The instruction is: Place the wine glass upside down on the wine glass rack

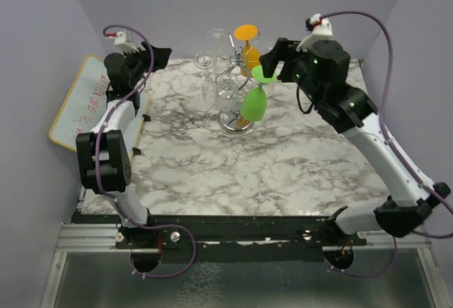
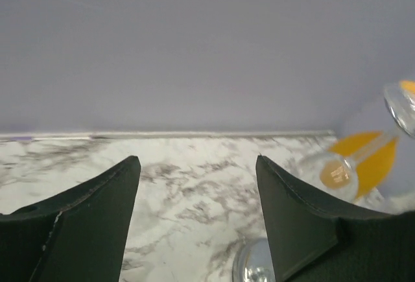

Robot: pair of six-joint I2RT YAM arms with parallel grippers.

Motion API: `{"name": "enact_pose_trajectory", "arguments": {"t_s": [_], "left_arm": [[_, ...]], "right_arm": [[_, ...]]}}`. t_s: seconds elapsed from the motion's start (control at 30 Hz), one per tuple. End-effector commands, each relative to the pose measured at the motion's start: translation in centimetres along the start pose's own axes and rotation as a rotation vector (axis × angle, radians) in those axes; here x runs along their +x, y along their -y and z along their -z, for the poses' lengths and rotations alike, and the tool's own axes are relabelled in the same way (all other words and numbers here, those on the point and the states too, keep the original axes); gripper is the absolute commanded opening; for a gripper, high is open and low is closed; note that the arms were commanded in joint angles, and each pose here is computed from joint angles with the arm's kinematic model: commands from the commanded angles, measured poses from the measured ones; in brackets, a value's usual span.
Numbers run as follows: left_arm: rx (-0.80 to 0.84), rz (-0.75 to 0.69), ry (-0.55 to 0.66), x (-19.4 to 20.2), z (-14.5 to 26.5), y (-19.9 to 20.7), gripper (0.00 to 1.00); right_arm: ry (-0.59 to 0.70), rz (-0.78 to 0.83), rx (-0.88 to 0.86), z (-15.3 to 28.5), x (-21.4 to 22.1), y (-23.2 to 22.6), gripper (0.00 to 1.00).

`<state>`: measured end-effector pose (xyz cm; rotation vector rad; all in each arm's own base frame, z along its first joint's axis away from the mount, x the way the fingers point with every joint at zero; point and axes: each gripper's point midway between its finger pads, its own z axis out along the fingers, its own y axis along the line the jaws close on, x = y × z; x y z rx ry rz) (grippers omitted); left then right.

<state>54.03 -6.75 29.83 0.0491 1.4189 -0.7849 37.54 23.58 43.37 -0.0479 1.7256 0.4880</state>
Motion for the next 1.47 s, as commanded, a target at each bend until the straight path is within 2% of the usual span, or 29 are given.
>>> {"name": "enact_pose_trajectory", "arguments": {"t_s": [0.0, 0.1, 0.17, 0.33, 0.5, 0.63, 0.8, 1.03, 1.43], "left_arm": [[-0.547, -0.033, -0.251, -1.1, 5.5, -5.0, 0.79], [-0.550, -0.060, -0.389, -0.4, 8.1, -3.2, 0.93], [-0.536, -0.047, -0.422, -0.4, 9.7, -1.4, 0.99], [-0.504, 0.033, -0.399, -0.9, 13.9, 3.8, 0.99], [-0.446, 0.011, -0.341, -4.5, 17.3, 9.5, 0.99], [-0.434, -0.059, -0.284, -7.0, 21.0, 13.4, 0.99], [-0.444, -0.105, -0.237, -8.3, 25.3, 16.9, 0.99], [-0.464, -0.127, -0.263, -7.4, 27.1, 17.7, 0.99], [-0.509, -0.221, -0.249, -7.9, 28.5, 17.2, 0.99]], "right_arm": [[0.072, 0.002, 0.134, 5.7, -1.3, 4.1, 0.79], [0.047, 0.009, 0.197, 9.0, 0.1, 6.5, 0.84], [0.013, 0.012, 0.241, 11.0, 1.6, 8.1, 0.99], [-0.090, 0.005, 0.381, 15.5, 5.1, 12.0, 1.00], [-0.148, -0.002, 0.437, 19.0, 6.9, 13.9, 1.00], [-0.149, -0.011, 0.439, 21.0, 6.6, 14.4, 1.00], [-0.090, -0.024, 0.418, 23.2, 4.4, 14.5, 1.00], [0.007, 0.000, 0.368, 25.8, 0.1, 14.0, 1.00], [0.036, -0.039, 0.281, 26.5, 0.5, 13.1, 1.00]]}}
